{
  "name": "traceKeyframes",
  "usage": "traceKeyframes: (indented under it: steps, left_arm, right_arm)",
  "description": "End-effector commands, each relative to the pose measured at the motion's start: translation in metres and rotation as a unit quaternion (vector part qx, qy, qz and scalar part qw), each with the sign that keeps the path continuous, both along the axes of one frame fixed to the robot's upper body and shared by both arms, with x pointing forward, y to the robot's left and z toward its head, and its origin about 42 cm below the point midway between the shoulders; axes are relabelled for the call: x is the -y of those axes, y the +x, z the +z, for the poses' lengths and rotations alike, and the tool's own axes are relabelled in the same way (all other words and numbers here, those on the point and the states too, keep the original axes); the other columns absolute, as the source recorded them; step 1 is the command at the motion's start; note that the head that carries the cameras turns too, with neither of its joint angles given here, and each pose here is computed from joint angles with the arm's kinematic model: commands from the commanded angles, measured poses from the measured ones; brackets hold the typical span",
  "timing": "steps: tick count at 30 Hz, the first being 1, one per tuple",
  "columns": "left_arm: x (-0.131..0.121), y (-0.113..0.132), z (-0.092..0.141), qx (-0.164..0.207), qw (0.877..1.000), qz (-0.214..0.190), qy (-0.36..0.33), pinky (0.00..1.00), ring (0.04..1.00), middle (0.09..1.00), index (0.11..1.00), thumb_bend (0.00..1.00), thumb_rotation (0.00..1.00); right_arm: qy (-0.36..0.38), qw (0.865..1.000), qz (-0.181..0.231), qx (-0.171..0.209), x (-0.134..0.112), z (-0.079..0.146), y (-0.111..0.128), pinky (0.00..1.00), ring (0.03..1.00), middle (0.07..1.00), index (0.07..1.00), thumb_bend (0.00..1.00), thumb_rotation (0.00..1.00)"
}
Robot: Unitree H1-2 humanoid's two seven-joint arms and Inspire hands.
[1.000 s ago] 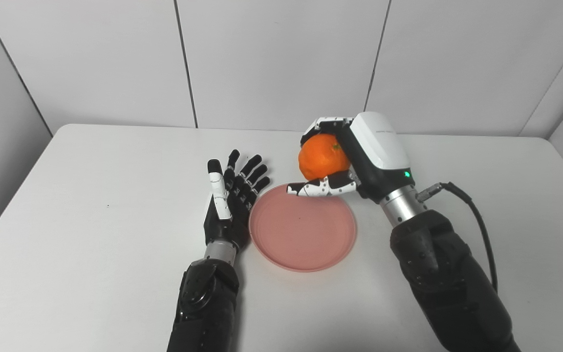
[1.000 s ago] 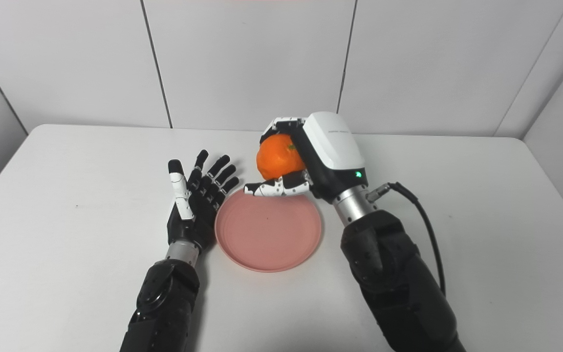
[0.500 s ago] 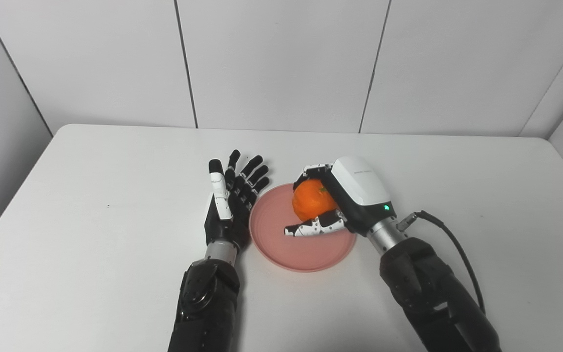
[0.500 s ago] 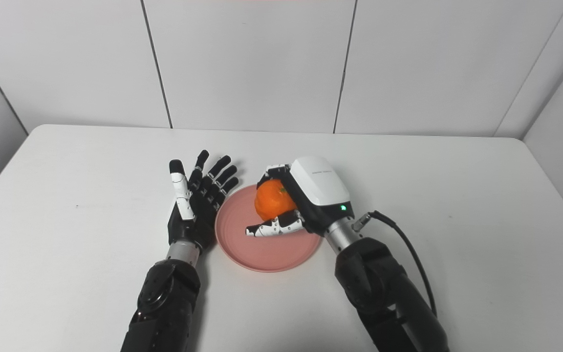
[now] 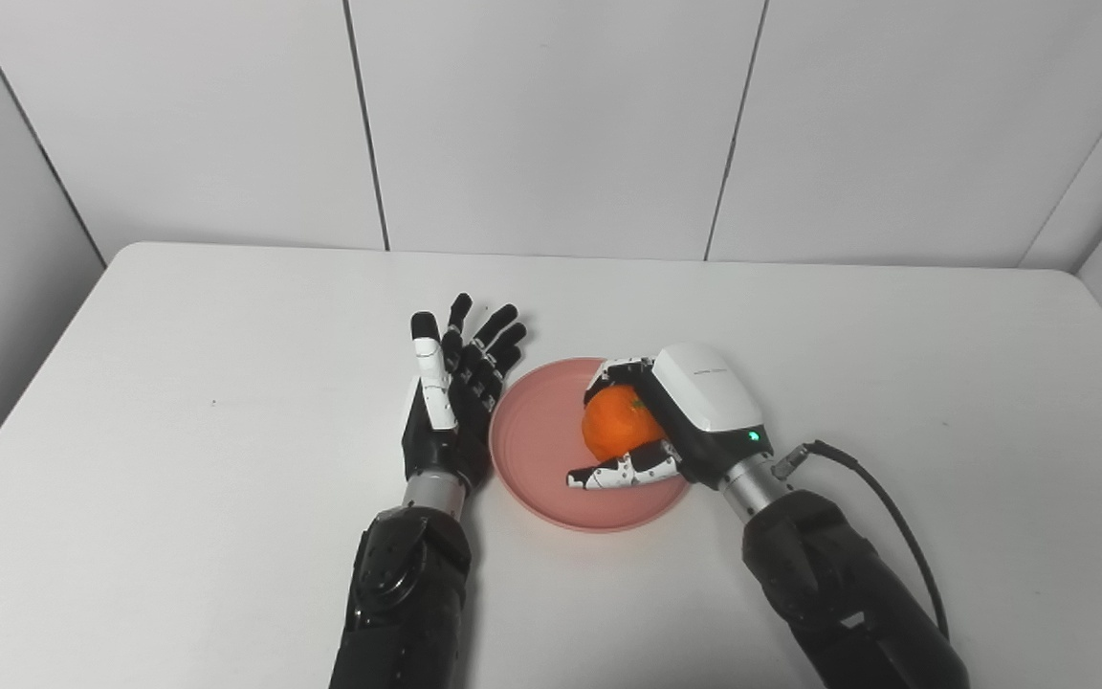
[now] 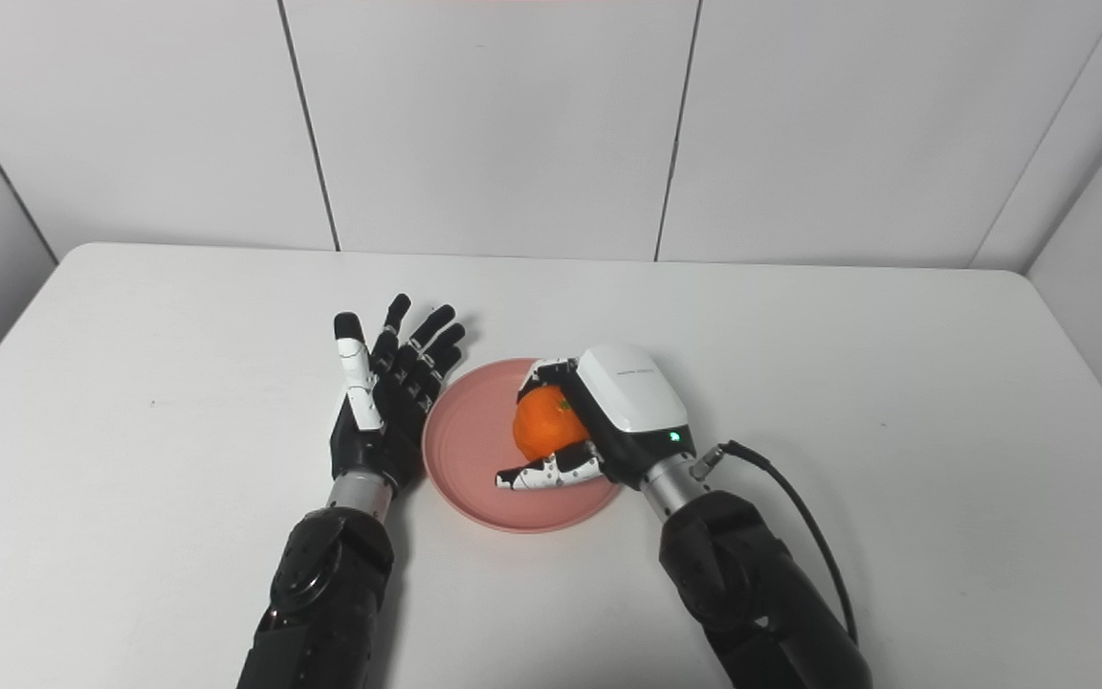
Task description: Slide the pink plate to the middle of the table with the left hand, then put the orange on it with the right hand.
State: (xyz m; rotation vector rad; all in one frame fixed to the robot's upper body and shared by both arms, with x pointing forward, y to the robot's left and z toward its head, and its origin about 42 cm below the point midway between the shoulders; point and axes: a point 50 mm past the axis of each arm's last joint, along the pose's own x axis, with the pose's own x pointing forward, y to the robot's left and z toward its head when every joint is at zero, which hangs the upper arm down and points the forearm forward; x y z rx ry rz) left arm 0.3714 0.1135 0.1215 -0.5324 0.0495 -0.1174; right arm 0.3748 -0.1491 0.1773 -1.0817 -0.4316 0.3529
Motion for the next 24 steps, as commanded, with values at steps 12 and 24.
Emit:
traceKeyframes:
  steps: [12,24]
  left_arm:
    - [0.0248,-0.0351,-0.0519,-0.131,0.991,-0.007,-0.014,0.86,0.845,0.826,0.975,0.95,1.00]
    - [0.0260,-0.0335,-0.0505,-0.127,0.992,-0.009,-0.016,0.91,0.861,0.844,0.986,0.95,1.00]
  right_arm:
    - [0.015,0.998,0.025,0.060,-0.0065,0.0345,0.0109,0.26,0.327,0.419,0.423,0.67,0.35]
    - [-0.038,0.998,0.011,0.042,-0.0006,0.0322,0.0122,0.83,0.855,0.847,0.745,0.92,0.58]
